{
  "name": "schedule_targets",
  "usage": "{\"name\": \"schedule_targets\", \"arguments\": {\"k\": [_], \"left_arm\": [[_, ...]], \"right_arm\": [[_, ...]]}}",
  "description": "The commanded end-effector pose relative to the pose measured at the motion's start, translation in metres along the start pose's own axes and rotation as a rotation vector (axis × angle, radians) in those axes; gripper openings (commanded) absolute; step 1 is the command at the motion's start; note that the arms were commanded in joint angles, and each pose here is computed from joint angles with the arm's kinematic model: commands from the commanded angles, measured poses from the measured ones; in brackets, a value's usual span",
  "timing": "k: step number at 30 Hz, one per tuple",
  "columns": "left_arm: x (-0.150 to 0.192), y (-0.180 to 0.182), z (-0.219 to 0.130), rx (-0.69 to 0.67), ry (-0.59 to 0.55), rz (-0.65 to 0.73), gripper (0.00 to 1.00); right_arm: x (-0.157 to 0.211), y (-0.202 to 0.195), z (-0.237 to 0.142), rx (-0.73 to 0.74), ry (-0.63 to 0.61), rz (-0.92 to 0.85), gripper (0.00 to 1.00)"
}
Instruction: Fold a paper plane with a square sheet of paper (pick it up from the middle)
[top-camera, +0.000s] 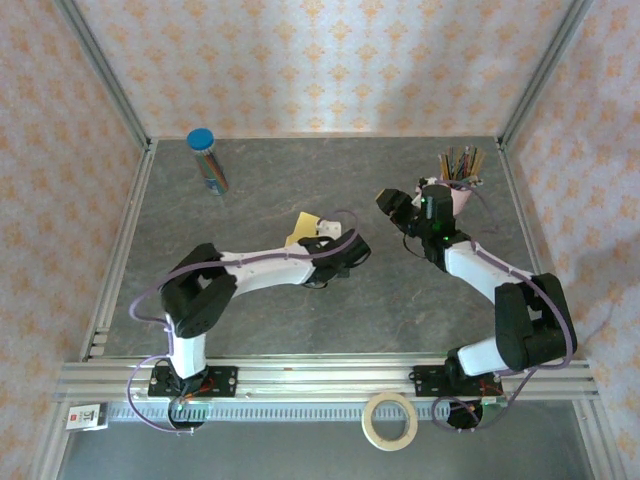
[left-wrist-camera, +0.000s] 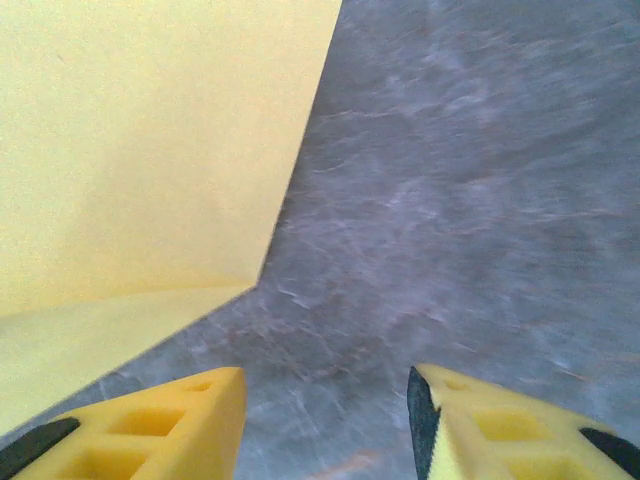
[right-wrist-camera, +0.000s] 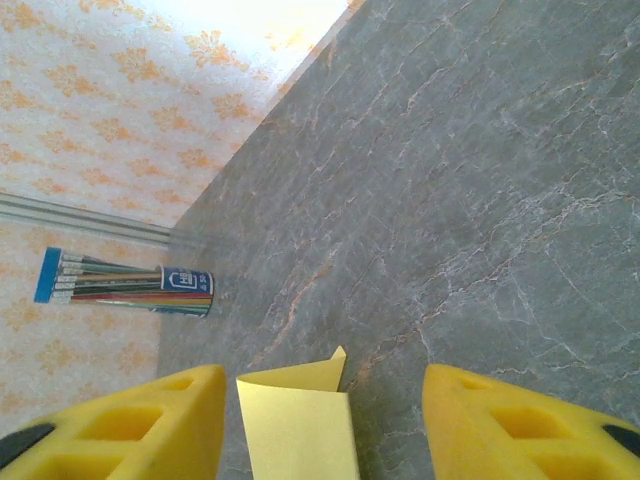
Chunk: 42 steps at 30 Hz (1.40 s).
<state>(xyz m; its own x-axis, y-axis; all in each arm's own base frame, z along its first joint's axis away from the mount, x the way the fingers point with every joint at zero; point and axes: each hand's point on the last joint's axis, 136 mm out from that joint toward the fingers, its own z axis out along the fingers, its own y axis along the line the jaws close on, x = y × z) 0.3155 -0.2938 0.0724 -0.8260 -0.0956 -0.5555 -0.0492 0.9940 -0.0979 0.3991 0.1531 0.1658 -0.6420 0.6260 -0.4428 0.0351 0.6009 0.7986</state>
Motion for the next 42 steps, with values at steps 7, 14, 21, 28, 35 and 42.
{"name": "schedule_targets", "arguments": {"k": [7, 14, 21, 28, 35, 42], "left_arm": [[-0.014, 0.020, -0.001, 0.076, -0.008, -0.119, 0.51], [-0.020, 0.047, 0.016, 0.089, 0.018, -0.183, 0.51], [-0.034, 0.063, 0.024, 0.052, -0.005, -0.193, 0.50], [-0.038, 0.077, 0.030, 0.038, 0.000, -0.228, 0.50], [-0.032, 0.088, 0.042, 0.069, 0.030, -0.281, 0.50], [-0.019, 0.099, 0.058, 0.150, 0.074, -0.383, 0.50]], "right_arm": [[0.003, 0.005, 0.007, -0.056, 0.018, 0.033, 0.54], [0.008, 0.007, 0.010, -0.079, 0.050, 0.016, 0.54], [0.008, 0.007, 0.009, -0.078, 0.049, 0.016, 0.54], [0.013, 0.007, 0.014, -0.083, 0.081, 0.023, 0.53], [0.022, 0.001, 0.023, -0.054, 0.146, 0.002, 0.49], [0.046, 0.004, 0.033, -0.042, 0.234, -0.055, 0.50]]}}
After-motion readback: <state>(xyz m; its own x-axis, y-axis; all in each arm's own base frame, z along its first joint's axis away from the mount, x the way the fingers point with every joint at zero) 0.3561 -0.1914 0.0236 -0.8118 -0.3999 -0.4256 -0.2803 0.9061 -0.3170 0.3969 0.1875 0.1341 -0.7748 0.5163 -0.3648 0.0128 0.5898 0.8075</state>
